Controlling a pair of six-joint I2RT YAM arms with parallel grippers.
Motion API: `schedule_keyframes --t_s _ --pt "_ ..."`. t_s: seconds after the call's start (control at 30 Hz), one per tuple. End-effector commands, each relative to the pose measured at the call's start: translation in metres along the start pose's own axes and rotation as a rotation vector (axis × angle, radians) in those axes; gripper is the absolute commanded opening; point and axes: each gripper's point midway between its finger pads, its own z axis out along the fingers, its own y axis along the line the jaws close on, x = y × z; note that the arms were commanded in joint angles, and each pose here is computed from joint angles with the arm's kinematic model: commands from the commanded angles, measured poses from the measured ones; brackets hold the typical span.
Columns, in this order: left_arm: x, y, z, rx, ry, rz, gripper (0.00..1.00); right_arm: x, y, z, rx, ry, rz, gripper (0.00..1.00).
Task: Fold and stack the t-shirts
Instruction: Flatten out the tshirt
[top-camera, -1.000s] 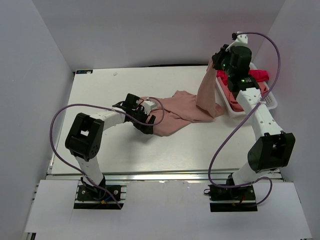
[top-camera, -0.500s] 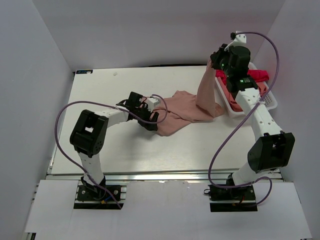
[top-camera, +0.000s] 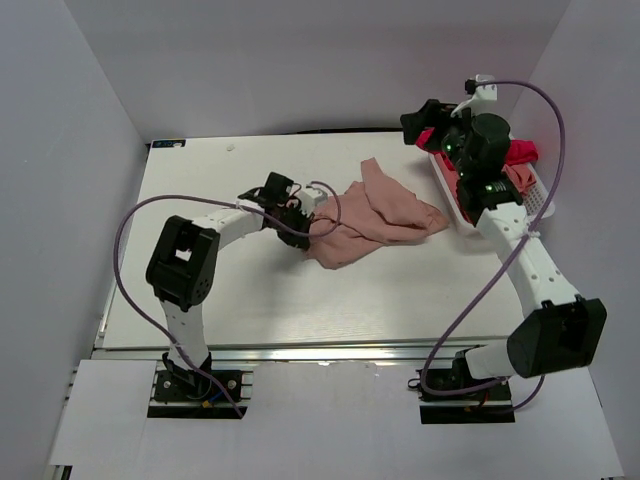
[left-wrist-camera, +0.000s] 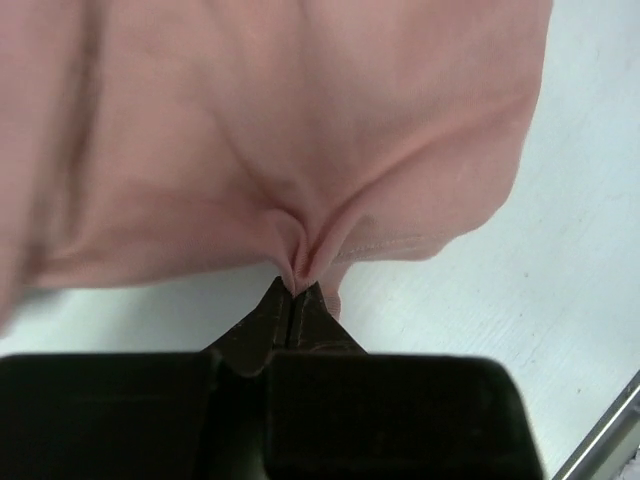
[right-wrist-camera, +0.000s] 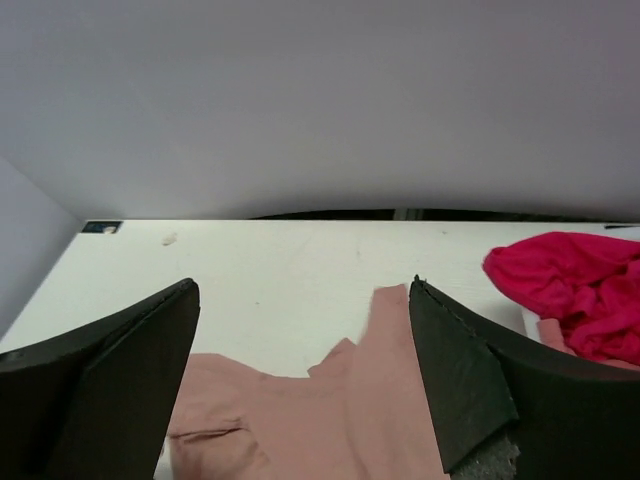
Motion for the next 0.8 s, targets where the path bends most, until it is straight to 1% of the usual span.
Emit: schedule_keyframes --t_s 0.0,0.03,0.1,0.13,0.17,0.2,0.27,0.3,0.33,0.37,0.4,0.43,0.47,0.5,0.57,0.6,0.67,0.7,0.73,0.77 --pt "-0.079 0.003 -0.075 -0.152 -0.161 0.096 0.00 -0.022 0.037 -0.022 -0.123 -0.100 -0.022 0.89" --pt "-0.111 0.006 -0.108 -0.235 -0.244 0.124 0.00 -0.015 0.041 -0.024 -0.136 -0.080 -0.019 0.89" --pt "-0.134 0.010 -0.140 -0.311 -0.305 0.145 0.00 0.011 0.045 -0.031 -0.142 -0.006 0.005 0.89" --pt "-0.148 0.008 -0.160 -0.346 -0.336 0.159 0.00 0.023 0.054 -0.034 -0.163 0.020 0.017 0.89" --pt "-0.156 0.011 -0.179 -0.405 -0.360 0.161 0.00 0.033 0.056 -0.038 -0.166 0.038 0.026 0.89" --pt "-0.161 0.011 -0.190 -0.431 -0.374 0.158 0.00 0.058 0.056 -0.045 -0.162 0.081 0.046 0.89" --pt "-0.174 0.006 -0.217 -0.472 -0.409 0.160 0.00 0.081 0.074 -0.051 -0.203 0.108 0.055 0.89" --pt "-0.179 0.004 -0.226 -0.481 -0.428 0.141 0.00 0.100 0.089 -0.055 -0.228 0.146 0.044 0.89" --pt "-0.179 0.002 -0.231 -0.484 -0.424 0.128 0.00 0.111 0.095 -0.058 -0.226 0.177 0.027 0.88" --pt "-0.194 -0.005 -0.250 -0.494 -0.470 0.131 0.00 0.119 0.094 -0.057 -0.184 0.186 0.007 0.88" --pt "-0.199 -0.006 -0.256 -0.500 -0.487 0.102 0.00 0.136 0.115 -0.062 -0.217 0.219 -0.015 0.88" --pt "-0.200 -0.010 -0.263 -0.501 -0.489 0.085 0.00 0.146 0.123 -0.064 -0.223 0.233 -0.042 0.88" --pt "-0.214 -0.016 -0.282 -0.508 -0.534 0.090 0.00 0.153 0.128 -0.066 -0.207 0.238 -0.058 0.88" --pt "-0.216 -0.018 -0.287 -0.508 -0.542 0.070 0.00 0.168 0.148 -0.072 -0.243 0.267 -0.076 0.88" --pt "-0.219 -0.025 -0.298 -0.505 -0.552 0.059 0.00 0.177 0.159 -0.077 -0.237 0.281 -0.098 0.88" --pt "-0.227 -0.032 -0.312 -0.504 -0.588 0.057 0.00 0.184 0.175 -0.084 -0.266 0.292 -0.108 0.88" --pt "-0.227 -0.038 -0.326 -0.514 -0.592 0.052 0.00 0.192 0.178 -0.090 -0.257 0.302 -0.119 0.88" --pt "-0.236 -0.045 -0.346 -0.527 -0.636 0.064 0.00 0.194 0.179 -0.094 -0.254 0.306 -0.119 0.88" --pt "-0.234 -0.045 -0.350 -0.543 -0.628 0.054 0.00 0.197 0.181 -0.096 -0.253 0.315 -0.112 0.88" --pt "-0.237 -0.047 -0.361 -0.558 -0.652 0.058 0.00 0.203 0.177 -0.099 -0.245 0.329 -0.116 0.87"
